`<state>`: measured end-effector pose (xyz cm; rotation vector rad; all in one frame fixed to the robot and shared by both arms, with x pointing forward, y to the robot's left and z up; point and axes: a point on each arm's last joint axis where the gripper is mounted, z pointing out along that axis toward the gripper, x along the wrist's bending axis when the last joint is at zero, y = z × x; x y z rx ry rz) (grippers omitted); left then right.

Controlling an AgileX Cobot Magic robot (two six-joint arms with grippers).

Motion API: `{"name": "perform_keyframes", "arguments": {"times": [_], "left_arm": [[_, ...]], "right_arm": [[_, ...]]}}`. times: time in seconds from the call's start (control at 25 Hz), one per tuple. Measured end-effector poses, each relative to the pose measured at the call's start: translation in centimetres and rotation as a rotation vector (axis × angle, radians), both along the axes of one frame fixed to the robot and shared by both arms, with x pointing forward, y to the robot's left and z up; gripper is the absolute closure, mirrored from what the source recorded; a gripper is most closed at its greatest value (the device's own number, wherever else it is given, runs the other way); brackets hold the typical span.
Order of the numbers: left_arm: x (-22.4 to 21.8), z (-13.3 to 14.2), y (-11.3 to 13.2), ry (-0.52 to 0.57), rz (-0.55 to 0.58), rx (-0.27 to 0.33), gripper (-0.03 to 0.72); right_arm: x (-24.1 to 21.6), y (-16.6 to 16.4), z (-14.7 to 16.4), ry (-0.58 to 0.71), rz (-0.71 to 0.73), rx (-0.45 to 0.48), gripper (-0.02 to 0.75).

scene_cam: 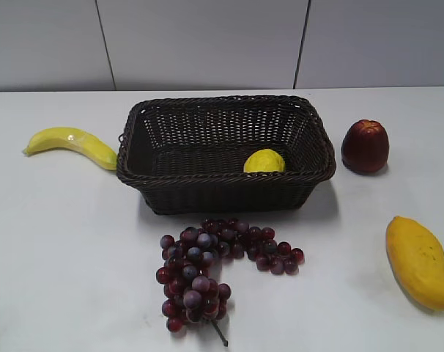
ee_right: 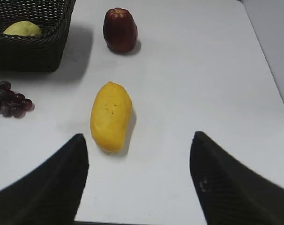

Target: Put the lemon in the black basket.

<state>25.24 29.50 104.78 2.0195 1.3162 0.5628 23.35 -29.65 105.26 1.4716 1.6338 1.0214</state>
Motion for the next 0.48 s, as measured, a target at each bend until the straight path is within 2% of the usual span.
{"name": "perform_keyframes", "arguments": {"times": [0.48], "left_arm": [[0.56,-0.38,-0.71,-0.049,-0.046,-0.043,0.099]], "right_arm": [[0.00,0.00,0.00,0.000,0.000,0.000,0.183]]}}
